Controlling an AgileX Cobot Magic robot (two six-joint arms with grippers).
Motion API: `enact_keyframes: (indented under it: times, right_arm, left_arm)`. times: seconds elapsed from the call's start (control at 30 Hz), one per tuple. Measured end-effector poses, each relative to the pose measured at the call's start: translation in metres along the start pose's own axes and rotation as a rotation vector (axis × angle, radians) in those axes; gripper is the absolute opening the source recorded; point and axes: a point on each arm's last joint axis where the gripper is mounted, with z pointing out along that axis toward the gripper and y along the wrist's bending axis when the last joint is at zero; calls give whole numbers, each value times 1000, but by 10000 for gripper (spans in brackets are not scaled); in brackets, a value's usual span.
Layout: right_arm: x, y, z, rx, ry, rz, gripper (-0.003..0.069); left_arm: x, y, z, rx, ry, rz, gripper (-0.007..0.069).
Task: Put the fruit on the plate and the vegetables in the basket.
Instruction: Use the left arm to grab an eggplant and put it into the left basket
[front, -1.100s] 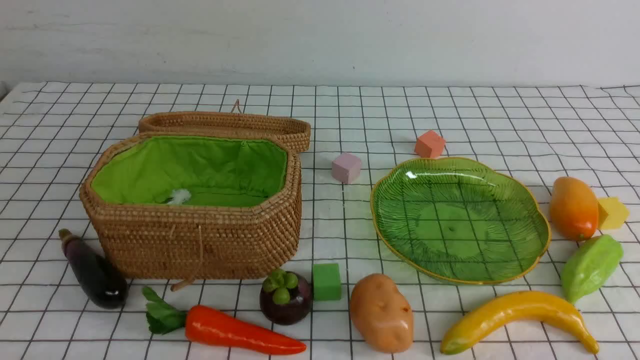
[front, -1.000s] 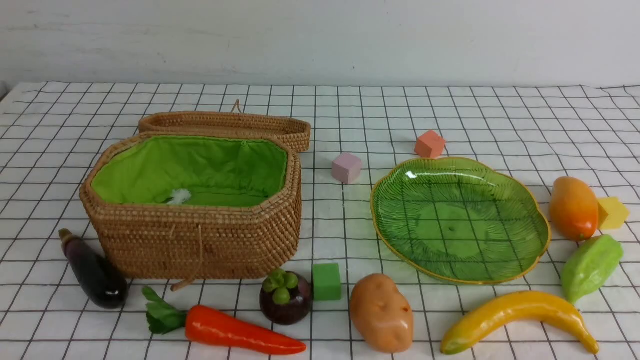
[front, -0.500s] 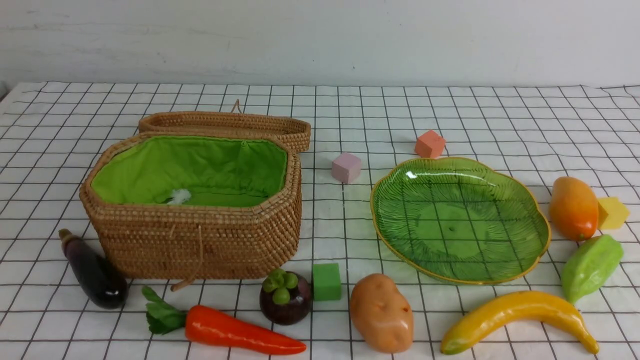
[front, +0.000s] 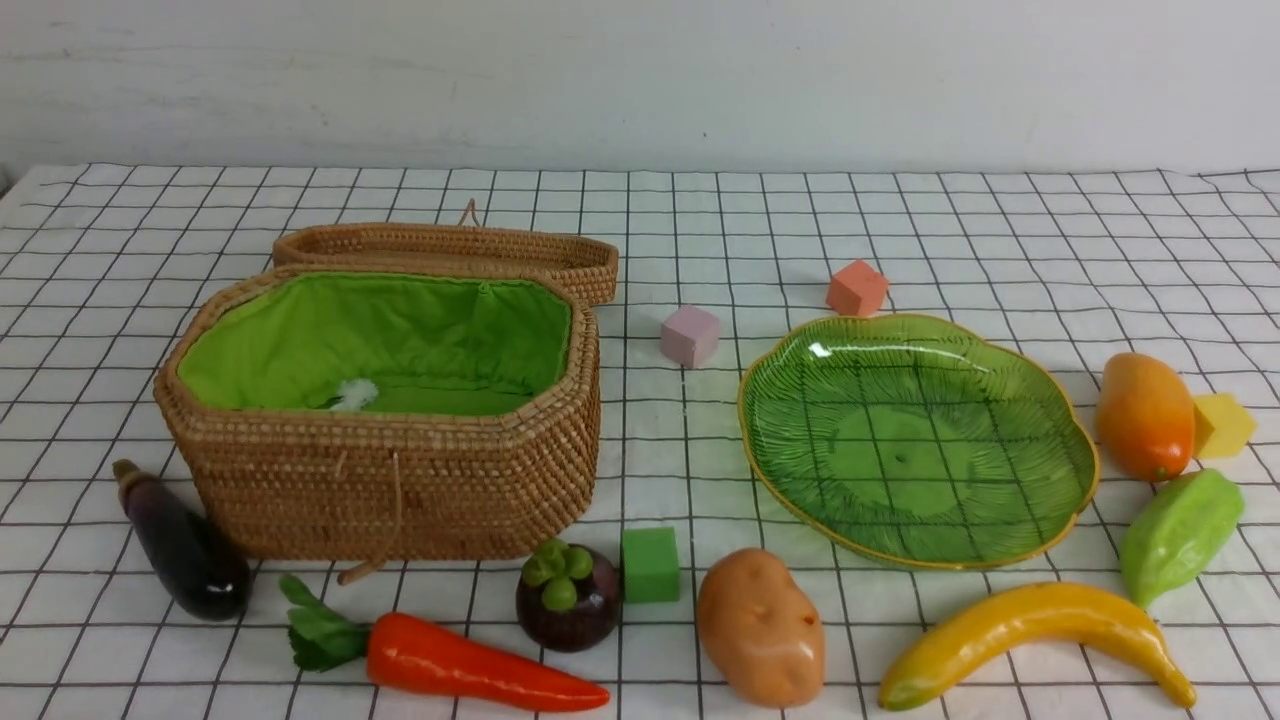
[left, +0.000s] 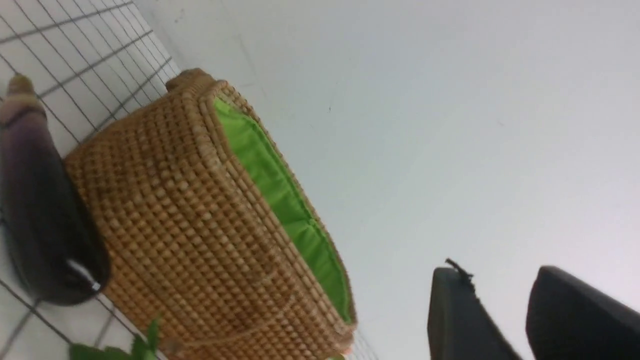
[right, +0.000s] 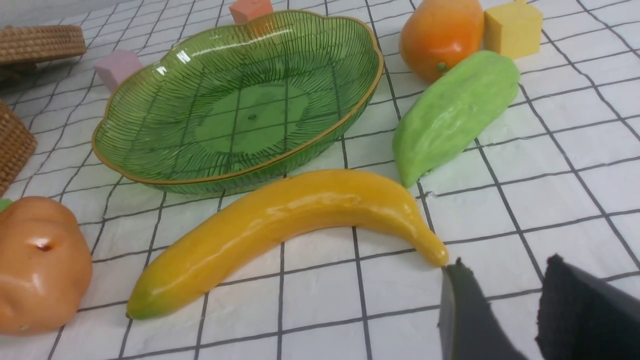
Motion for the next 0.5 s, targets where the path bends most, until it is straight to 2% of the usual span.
enact_keyframes:
  times: [0.1, 0.2, 0.3, 0.33, 0.37, 0.4, 0.43, 0.5]
  right_arm:
    - [0, 0, 0, 0, 0, 0, 243]
    - [0, 0, 0, 0, 0, 0, 243]
    - [0, 0, 0, 0, 0, 0, 243]
    - [0, 0, 0, 0, 0, 0, 243]
    - [0, 0, 0, 0, 0, 0, 243]
    - [0, 0, 0, 0, 0, 0, 243]
    - [0, 0, 0, 0, 0, 0, 243]
    - [0, 0, 0, 0, 0, 0, 243]
  left_arm:
    - [-3, -23, 2, 13, 86, 25, 95]
    - [-6, -48, 16, -38, 229, 166, -13]
    - [-7, -66, 41, -127, 404, 307, -13]
    - [-7, -68, 41, -122, 408, 312, -13]
    - [-5, -71, 58, -190, 520, 372, -13]
    - [-5, -72, 60, -197, 531, 376, -13]
    - [-3, -73, 73, -256, 634, 415, -13]
    - [-1, -75, 86, -306, 717, 444, -13]
